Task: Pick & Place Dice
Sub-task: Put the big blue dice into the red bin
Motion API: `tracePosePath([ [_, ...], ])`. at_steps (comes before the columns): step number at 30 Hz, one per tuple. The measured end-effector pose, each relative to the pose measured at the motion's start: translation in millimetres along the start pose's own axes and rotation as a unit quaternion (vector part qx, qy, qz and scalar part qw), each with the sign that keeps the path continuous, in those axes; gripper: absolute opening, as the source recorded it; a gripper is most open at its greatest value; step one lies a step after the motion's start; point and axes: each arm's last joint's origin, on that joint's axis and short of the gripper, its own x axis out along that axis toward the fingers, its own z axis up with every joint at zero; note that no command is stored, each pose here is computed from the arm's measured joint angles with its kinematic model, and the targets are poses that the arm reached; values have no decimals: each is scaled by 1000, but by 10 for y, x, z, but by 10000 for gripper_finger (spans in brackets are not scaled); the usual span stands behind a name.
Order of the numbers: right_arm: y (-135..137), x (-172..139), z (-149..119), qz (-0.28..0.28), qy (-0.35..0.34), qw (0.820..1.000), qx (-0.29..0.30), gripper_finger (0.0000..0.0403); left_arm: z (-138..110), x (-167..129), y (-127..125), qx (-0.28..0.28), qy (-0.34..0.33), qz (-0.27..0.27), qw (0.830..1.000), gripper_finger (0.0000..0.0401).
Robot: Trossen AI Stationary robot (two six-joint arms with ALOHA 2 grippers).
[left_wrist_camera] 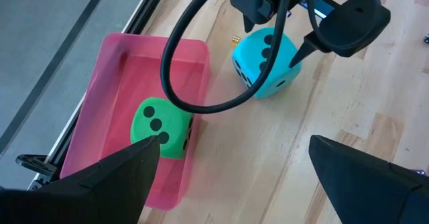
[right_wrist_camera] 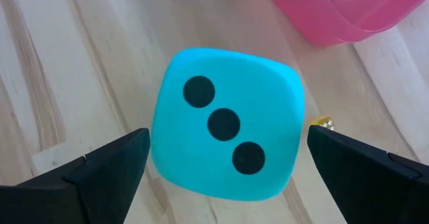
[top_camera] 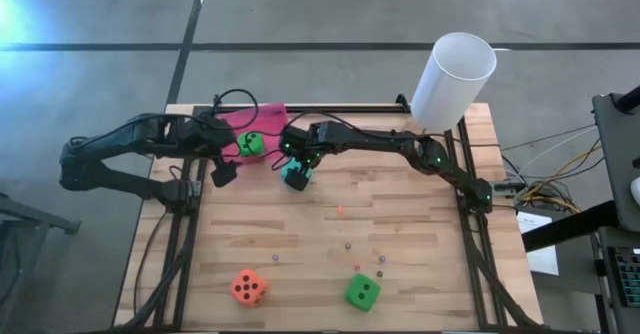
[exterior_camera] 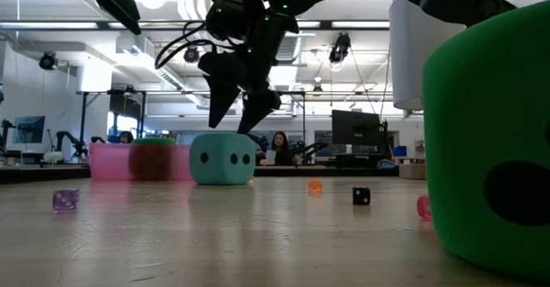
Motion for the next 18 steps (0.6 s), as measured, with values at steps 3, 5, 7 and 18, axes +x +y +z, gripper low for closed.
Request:
tracePosePath([
  [3,11,1,-1,1,-1,1000,5,400,0,0,1,0,0,0,1000,386],
  [5,26,2,5,3,-6,1000,6,400,0,-1,0,0,0,0,1000,387],
  [7,39,6,8,5,-9,1000,5,400,0,0,1,0,0,0,1000,389],
  [18,17,84,-7,2,-16,1000,9,400,0,0,0,-1,0,0,1000,386],
])
